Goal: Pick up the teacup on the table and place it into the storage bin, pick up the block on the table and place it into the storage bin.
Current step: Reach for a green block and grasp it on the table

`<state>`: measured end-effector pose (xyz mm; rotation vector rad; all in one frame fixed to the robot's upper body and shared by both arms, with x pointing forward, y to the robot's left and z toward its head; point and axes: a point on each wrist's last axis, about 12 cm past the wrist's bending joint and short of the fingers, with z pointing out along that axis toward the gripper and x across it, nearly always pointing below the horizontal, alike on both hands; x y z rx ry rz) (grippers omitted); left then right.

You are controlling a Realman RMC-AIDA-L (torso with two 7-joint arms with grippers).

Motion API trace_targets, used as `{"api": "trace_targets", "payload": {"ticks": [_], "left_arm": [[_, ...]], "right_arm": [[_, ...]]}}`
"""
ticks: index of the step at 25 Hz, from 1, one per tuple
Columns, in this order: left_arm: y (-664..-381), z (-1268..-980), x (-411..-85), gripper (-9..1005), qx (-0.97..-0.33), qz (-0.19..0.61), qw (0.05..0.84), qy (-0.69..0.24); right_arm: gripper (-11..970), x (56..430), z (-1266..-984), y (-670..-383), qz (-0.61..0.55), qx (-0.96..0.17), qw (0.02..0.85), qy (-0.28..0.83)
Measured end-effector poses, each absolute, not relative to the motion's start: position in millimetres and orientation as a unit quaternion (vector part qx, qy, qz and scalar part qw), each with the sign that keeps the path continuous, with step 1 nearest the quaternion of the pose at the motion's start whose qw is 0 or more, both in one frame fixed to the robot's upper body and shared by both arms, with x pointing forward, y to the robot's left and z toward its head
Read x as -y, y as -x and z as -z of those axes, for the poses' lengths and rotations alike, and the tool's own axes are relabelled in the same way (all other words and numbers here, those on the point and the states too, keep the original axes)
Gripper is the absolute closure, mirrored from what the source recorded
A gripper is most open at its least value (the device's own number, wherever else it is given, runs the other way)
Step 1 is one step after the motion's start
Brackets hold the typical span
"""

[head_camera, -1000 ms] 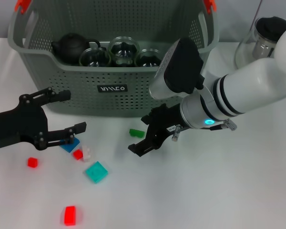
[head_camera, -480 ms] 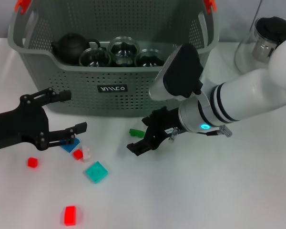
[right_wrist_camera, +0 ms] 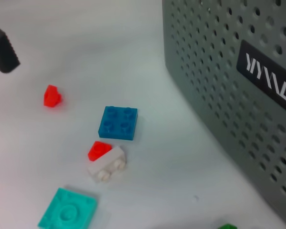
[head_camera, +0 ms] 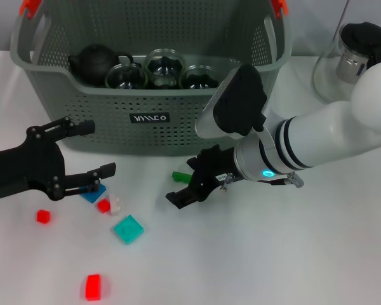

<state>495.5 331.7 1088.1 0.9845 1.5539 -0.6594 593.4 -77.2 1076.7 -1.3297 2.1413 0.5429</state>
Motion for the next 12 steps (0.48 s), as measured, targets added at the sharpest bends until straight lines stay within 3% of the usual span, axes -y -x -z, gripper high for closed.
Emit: {"api": "trace_targets", "payload": {"ticks": [12], "left_arm": [[-494.3, -1087.1, -331.8, 149, -0.658, 0.278, 0.561, -0.418]], "right_arm": [[60, 76.3, -1073.9, -591.4, -0.205, -0.799, 0.274, 0.494]]}}
